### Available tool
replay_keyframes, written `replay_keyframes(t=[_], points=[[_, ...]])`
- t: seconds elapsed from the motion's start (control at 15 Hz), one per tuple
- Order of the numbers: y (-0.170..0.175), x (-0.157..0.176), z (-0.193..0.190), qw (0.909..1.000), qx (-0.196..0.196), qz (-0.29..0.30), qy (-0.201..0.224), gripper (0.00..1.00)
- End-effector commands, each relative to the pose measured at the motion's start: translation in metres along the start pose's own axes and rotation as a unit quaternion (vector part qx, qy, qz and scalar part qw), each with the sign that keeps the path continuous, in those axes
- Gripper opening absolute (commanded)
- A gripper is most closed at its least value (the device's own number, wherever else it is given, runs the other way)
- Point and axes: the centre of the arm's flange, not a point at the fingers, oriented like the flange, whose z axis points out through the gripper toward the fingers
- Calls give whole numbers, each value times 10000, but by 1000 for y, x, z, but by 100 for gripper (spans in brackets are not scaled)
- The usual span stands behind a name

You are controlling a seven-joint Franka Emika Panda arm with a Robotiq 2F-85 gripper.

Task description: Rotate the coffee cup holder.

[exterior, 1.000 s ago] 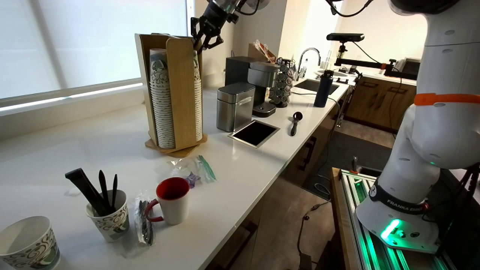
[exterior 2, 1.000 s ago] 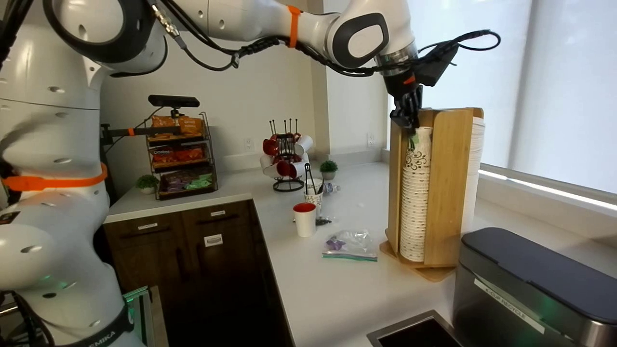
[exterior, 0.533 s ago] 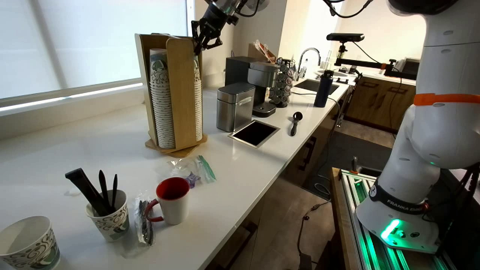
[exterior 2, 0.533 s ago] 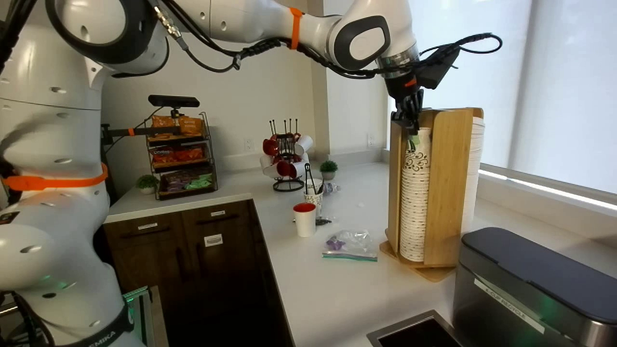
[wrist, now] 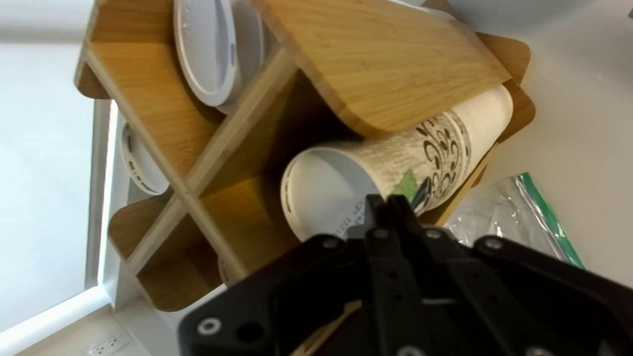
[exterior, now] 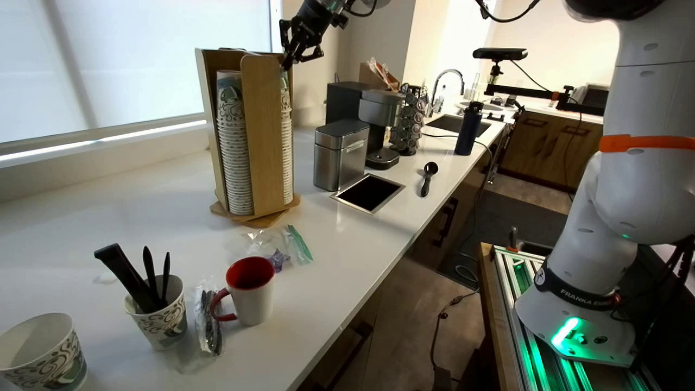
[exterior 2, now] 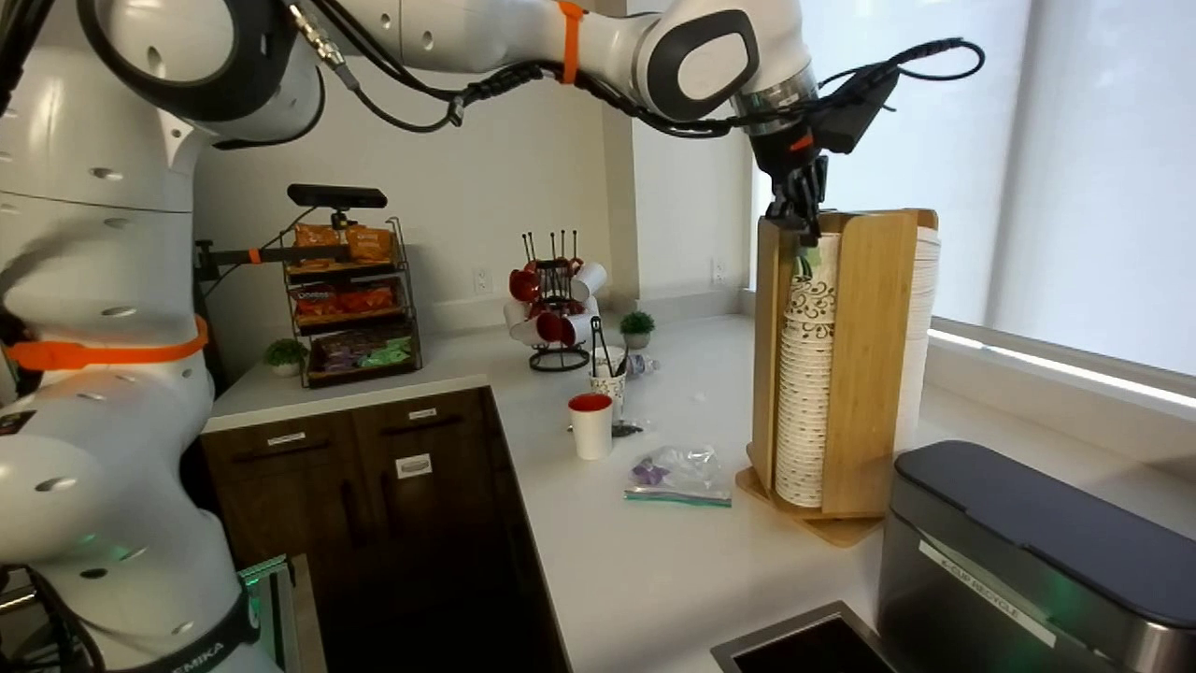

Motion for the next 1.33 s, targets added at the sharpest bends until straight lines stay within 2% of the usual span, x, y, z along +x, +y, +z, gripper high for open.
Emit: replay_keyframes(t=[0.0,0.27,0.4,0.8,1.07,1.27], points=[[11,-12,-41,9996,-298,-2,-16,1],[18,-21,-84,9974,-713,113,-72,1],[18,-21,-103,9959,-891,117,31,1],[0,-4,-149,9850,-1359,-389,991,1],[-22,9,-179,9741,-1377,-954,1520,1],[-34,10,-179,9747,-1055,-1011,1690,1]])
